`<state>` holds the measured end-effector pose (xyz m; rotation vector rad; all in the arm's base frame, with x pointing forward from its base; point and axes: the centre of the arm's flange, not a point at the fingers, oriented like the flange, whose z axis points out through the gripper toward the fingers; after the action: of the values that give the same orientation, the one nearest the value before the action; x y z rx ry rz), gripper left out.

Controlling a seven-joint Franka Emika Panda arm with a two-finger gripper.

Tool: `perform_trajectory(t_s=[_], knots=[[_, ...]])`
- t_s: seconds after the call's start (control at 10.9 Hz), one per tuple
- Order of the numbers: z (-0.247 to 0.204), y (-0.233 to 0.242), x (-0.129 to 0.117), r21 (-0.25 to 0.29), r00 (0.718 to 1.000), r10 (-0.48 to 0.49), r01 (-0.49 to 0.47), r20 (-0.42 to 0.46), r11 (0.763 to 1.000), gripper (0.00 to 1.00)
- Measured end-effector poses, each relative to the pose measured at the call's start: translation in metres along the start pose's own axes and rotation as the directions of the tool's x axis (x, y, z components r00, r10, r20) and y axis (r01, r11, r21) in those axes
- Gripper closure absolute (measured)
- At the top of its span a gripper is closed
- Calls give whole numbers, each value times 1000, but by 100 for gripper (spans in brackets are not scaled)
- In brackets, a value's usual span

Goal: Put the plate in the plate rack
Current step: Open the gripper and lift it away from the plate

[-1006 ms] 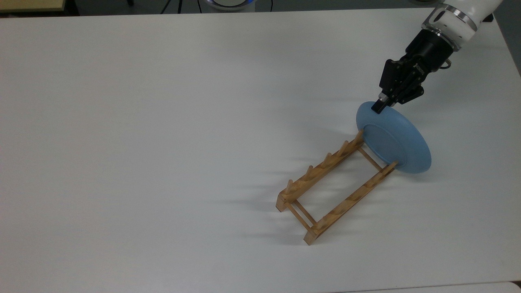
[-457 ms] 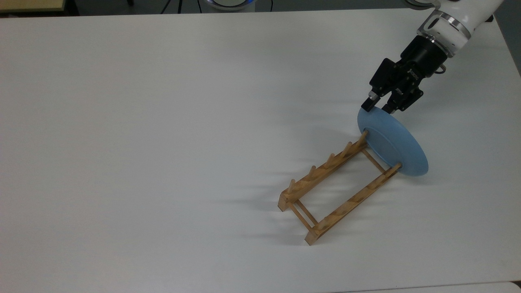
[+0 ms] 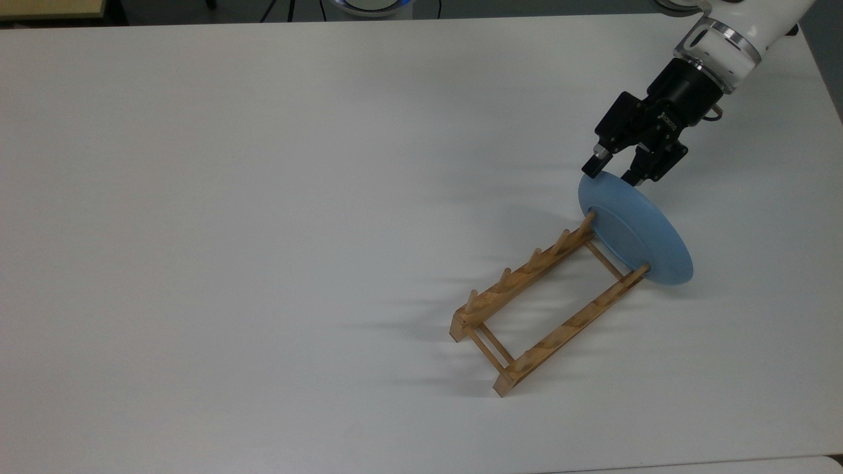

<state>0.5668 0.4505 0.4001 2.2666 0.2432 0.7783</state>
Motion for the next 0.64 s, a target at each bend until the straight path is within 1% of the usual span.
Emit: perform_trajectory(t_s=[0.09, 0.18, 0.27, 0.37, 0.46, 0.55, 0.64], knots=[[-4, -2, 1, 45, 999, 39, -40, 20, 998, 26], [-13, -1, 2, 124, 993, 89, -97, 73, 988, 22], [-26, 5, 7, 211, 981, 138, -165, 136, 964, 8], [-45, 18, 14, 293, 959, 184, -243, 214, 925, 0], [-59, 35, 21, 355, 935, 212, -308, 285, 883, 0], [-68, 59, 28, 422, 913, 207, -352, 351, 836, 0], [-72, 87, 34, 485, 902, 173, -365, 395, 795, 0]])
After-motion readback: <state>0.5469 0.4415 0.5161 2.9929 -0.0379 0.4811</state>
